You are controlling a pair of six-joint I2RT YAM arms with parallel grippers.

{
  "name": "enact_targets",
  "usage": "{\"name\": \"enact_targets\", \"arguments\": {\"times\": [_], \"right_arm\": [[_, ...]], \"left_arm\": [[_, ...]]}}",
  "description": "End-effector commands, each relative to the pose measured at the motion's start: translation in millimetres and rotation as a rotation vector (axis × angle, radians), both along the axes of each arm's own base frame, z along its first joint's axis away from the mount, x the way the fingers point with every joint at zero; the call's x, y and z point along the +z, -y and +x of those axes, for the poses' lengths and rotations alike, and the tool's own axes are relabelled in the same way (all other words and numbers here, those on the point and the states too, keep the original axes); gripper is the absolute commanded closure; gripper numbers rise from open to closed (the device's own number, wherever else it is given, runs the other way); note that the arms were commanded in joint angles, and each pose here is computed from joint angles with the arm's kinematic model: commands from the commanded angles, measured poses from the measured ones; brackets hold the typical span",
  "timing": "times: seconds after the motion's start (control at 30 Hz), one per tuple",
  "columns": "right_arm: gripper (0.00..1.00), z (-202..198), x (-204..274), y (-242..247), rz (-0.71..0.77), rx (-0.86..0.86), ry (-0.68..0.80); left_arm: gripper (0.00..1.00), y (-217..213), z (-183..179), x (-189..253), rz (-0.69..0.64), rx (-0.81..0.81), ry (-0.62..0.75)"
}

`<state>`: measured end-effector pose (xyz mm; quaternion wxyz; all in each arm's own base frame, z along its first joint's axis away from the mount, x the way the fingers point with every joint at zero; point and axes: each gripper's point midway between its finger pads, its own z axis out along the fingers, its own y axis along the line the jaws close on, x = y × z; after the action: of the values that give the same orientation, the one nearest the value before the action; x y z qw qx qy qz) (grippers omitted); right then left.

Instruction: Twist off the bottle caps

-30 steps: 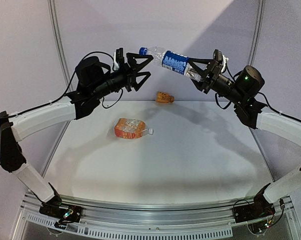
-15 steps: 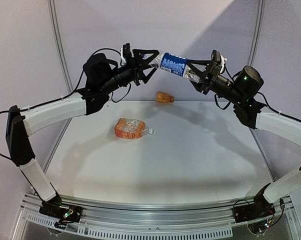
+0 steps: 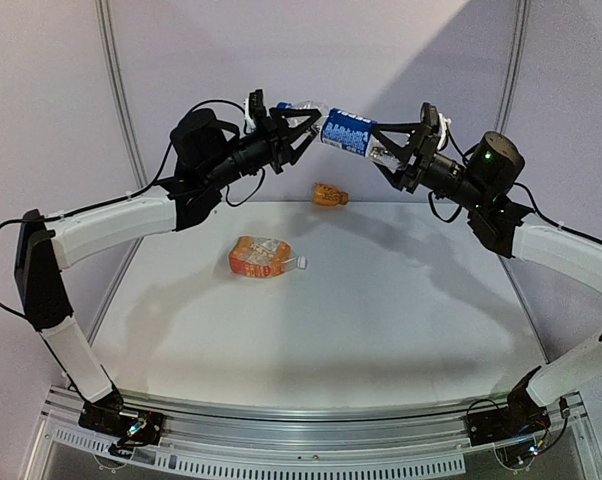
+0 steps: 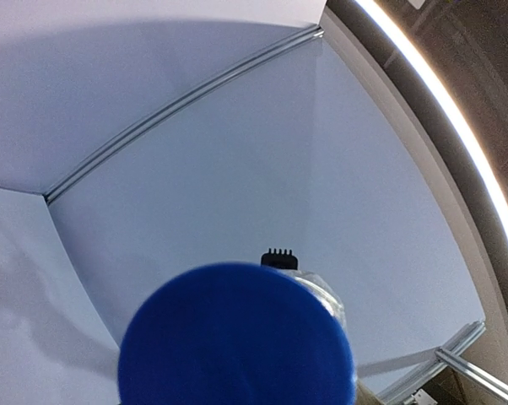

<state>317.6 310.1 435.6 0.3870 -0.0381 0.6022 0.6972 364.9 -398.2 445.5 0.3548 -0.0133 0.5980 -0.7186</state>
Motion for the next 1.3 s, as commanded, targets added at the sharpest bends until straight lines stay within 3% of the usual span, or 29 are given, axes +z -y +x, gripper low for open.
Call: {"name": "enact_targets", "arguments": {"times": [0.0,0.1,0.57,0.8,0.93,1.13,1.27], "right_arm": [[0.14,-5,-27,-4,-0.119,0.006,-0.055],[0.01,-7,-38,0,-0.204,-0.018,-0.044],[0.01,-27,-80,26,-0.512,0.020,0.015],[0.01,-42,-86,24,-0.557,0.108,0.082],[0.01,-54,-92,20,-0.578,0.182,0.154],[0.01,-67,-90,14,-0.586,0.257,0.268],[0.01,-68,-94,1,-0.662,0.274,0.306]], "left_arm": [[0.69,-8,-12,4,0.013,-0.002,0.046],[0.69,-17,-14,5,0.039,0.014,0.054],[0.71,-44,-30,-26,0.302,0.036,0.068],[0.71,-44,-42,-47,0.510,-0.026,0.104],[0.74,-45,-43,-59,0.551,-0.039,0.090],[0.75,-23,-63,-58,0.501,-0.217,0.145],[0.79,-21,-58,-68,0.533,-0.219,0.107]]}}
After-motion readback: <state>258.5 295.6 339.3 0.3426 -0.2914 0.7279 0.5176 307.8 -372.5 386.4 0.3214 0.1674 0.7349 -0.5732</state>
